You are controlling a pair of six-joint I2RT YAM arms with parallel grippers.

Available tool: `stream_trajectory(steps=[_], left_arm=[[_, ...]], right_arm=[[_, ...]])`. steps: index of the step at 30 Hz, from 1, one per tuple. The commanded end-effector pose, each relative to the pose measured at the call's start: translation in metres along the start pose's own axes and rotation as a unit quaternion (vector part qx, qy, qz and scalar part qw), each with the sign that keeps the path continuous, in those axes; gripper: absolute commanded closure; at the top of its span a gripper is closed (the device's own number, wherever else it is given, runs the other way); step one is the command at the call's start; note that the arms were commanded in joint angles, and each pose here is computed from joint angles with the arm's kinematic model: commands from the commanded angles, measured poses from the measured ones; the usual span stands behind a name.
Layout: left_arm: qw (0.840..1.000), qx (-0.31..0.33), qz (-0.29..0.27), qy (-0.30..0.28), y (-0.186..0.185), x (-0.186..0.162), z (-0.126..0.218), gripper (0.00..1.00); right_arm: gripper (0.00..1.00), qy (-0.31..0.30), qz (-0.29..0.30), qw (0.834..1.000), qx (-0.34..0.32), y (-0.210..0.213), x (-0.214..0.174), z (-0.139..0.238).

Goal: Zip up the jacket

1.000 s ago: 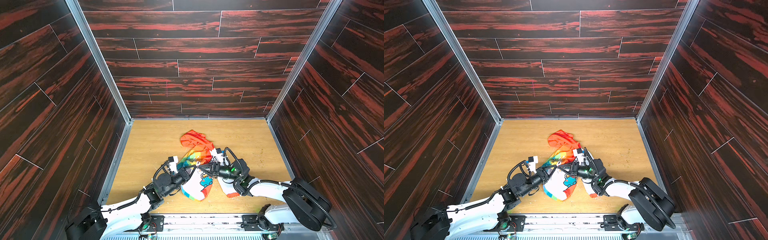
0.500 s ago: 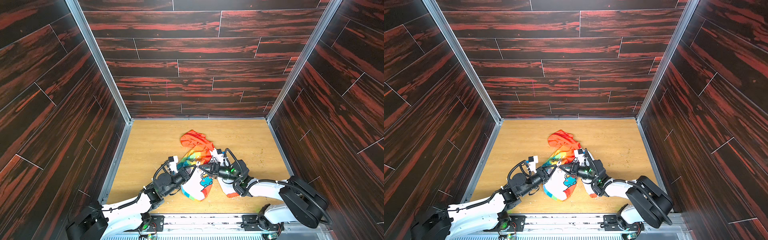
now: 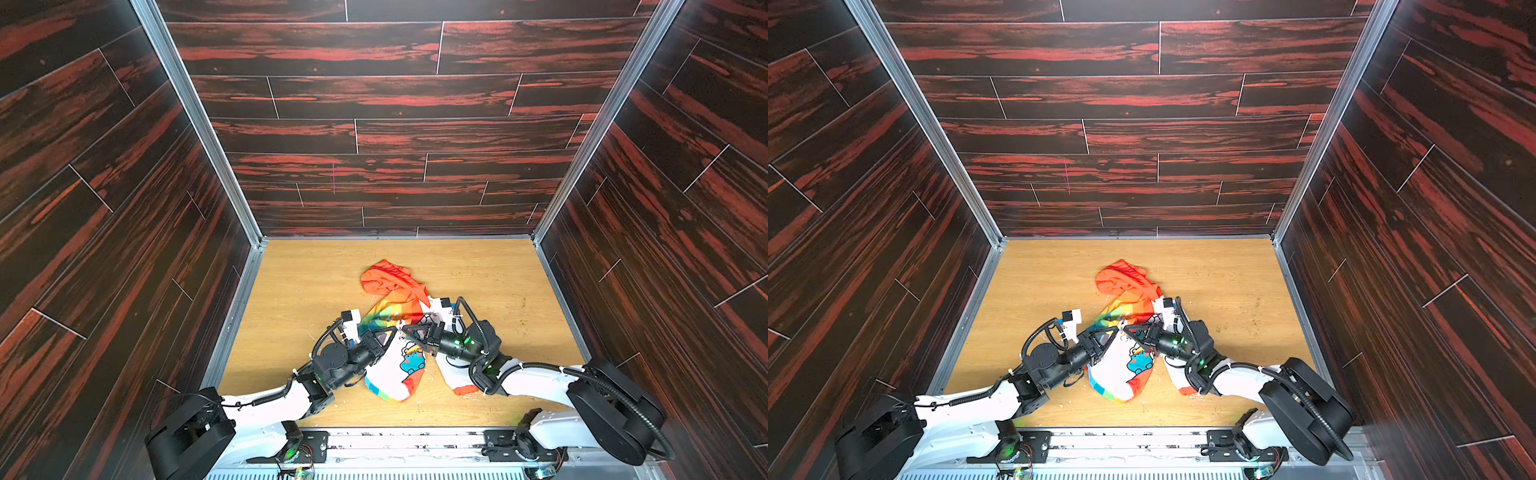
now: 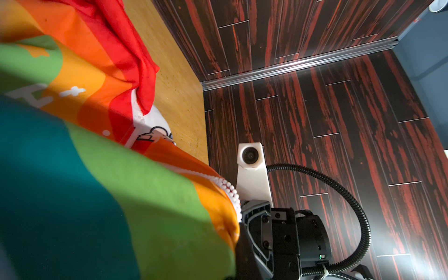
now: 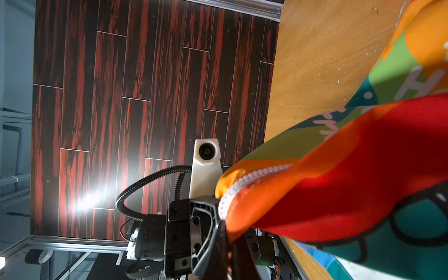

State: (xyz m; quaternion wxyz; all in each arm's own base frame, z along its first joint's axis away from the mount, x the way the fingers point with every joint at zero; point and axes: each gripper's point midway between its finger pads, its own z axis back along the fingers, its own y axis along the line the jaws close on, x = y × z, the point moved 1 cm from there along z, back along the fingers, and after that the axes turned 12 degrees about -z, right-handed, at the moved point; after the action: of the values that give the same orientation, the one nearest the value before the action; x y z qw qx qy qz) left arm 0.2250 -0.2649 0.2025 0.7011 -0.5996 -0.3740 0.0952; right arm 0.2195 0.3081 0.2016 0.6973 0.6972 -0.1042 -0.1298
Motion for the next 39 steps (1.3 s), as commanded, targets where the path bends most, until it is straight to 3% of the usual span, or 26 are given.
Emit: stream_trajectory(steps=[1, 7, 12, 14, 17, 22, 25, 29, 35, 39], left_arm=[[0.999, -0.025, 0.003, 0.024, -0.011, -0.008, -0.001, 1.0], [1.0, -0.019, -0.002, 0.013, -0.01, -0.005, 0.004, 1.0], [1.0, -0.016, -0.01, 0.012, -0.012, -0.003, 0.007, 1.0], [1.0, -0.016, -0.014, 0.012, -0.014, -0.002, 0.007, 1.0], [1.0, -0.014, -0.02, 0.012, -0.017, 0.0, 0.006, 1.0], [1.0, -0.004, -0.03, 0.004, -0.023, 0.007, 0.0, 1.0], [0.999, -0.003, -0.036, -0.005, -0.03, 0.013, -0.005, 1.0], [0.999, 0.019, -0.042, -0.016, -0.032, 0.021, -0.01, 1.0], [0.996, 0.073, -0.04, -0.041, -0.025, 0.035, -0.004, 1.0], [0.992, 0.117, -0.021, -0.049, -0.017, 0.041, 0.006, 1.0]], right_arm=[[1.0, -0.059, 0.026, 0.997, 0.03, 0.027, 0.027, 0.001], [0.97, -0.038, 0.026, 0.999, -0.019, 0.0, 0.023, 0.003], [0.54, -0.05, 0.031, 0.997, -0.056, -0.018, 0.028, 0.019], [0.47, -0.049, 0.038, 0.994, -0.088, -0.027, 0.026, 0.024], [0.47, -0.042, 0.077, 0.986, -0.142, -0.033, 0.023, 0.032], [0.54, -0.051, 0.166, 0.961, -0.214, -0.021, 0.023, 0.054], [0.59, -0.049, 0.217, 0.943, -0.248, -0.008, 0.022, 0.064], [0.57, -0.02, 0.294, 0.913, -0.282, 0.01, 0.015, 0.061], [0.6, -0.03, 0.413, 0.826, -0.382, 0.021, 0.021, 0.053], [0.58, -0.033, 0.501, 0.765, -0.403, 0.023, 0.018, 0.042]])
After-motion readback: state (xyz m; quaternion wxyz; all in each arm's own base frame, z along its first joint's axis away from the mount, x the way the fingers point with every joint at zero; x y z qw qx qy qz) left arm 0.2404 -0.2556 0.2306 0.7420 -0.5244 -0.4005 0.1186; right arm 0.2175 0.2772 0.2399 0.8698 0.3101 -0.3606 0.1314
